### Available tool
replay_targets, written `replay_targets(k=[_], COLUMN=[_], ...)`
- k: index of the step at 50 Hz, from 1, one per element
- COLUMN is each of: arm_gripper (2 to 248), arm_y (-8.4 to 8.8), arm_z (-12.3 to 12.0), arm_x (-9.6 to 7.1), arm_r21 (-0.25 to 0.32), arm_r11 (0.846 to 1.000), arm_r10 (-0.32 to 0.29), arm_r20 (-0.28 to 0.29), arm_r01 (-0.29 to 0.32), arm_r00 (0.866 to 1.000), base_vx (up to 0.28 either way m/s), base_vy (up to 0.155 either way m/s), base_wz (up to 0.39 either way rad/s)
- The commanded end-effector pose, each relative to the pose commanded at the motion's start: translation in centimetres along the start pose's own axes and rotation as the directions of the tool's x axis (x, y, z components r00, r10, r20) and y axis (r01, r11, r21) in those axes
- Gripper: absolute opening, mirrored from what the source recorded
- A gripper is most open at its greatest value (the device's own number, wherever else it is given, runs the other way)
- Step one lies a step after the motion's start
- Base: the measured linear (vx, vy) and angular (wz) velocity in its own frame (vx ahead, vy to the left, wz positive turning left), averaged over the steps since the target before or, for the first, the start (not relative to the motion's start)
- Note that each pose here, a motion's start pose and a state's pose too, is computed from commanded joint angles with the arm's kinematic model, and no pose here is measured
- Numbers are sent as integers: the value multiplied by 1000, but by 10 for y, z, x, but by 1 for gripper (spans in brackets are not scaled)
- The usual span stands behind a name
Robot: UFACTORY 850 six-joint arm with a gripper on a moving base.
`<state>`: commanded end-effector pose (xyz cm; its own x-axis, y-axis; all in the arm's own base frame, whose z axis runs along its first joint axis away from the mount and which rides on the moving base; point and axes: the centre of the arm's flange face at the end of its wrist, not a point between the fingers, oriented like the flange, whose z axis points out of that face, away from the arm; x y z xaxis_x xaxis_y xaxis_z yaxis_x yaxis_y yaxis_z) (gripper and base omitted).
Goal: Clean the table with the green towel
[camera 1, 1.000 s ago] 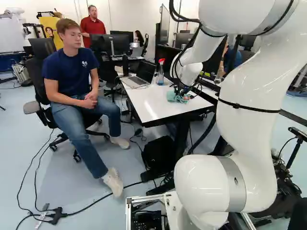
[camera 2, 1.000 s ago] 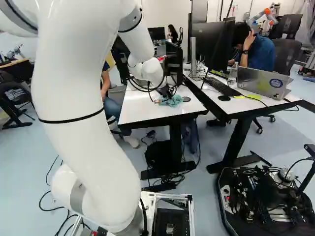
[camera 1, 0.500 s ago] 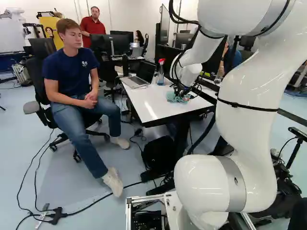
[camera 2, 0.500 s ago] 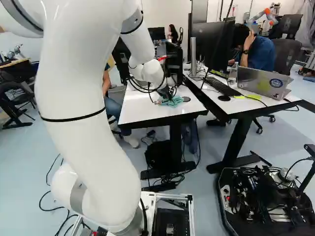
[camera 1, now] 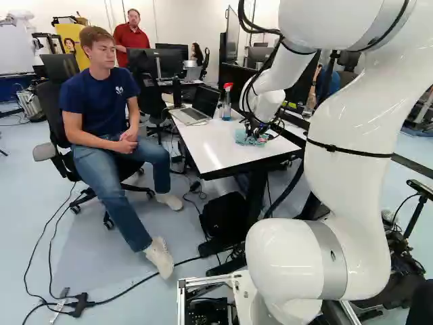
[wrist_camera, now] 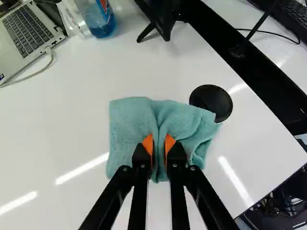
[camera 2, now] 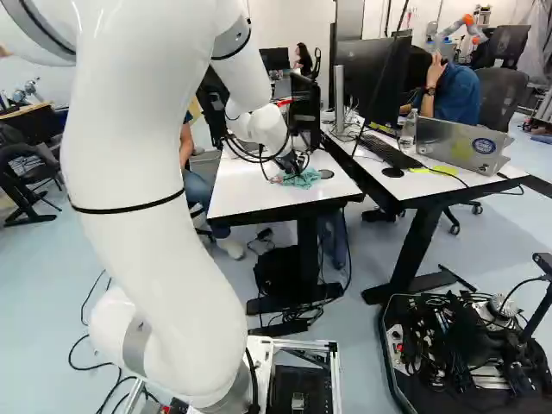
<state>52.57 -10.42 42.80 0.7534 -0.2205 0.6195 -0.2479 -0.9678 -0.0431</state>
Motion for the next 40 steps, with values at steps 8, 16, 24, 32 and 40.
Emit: replay_targets(k=[8,16,24,32,40], arm_gripper=[48,48,48,48,48], arm_y=[0,0,-5,-16,-30], arm_z=[0,0,6,13,15], arm_x=[0,0,6,13,15], arm_r21=[0,0,6,17,32], arm_r11=[1000,1000,1000,1000,999], arm_r10=[0,0,-7,-21,-40], arm_r20=[4,3,0,-4,-6], arm_r01=[0,0,7,21,40], arm_r00=[1000,1000,1000,1000,999], base_vx=[0,0,0,0,0], base_vy=[0,0,0,0,0], base_wz=[0,0,0,0,0])
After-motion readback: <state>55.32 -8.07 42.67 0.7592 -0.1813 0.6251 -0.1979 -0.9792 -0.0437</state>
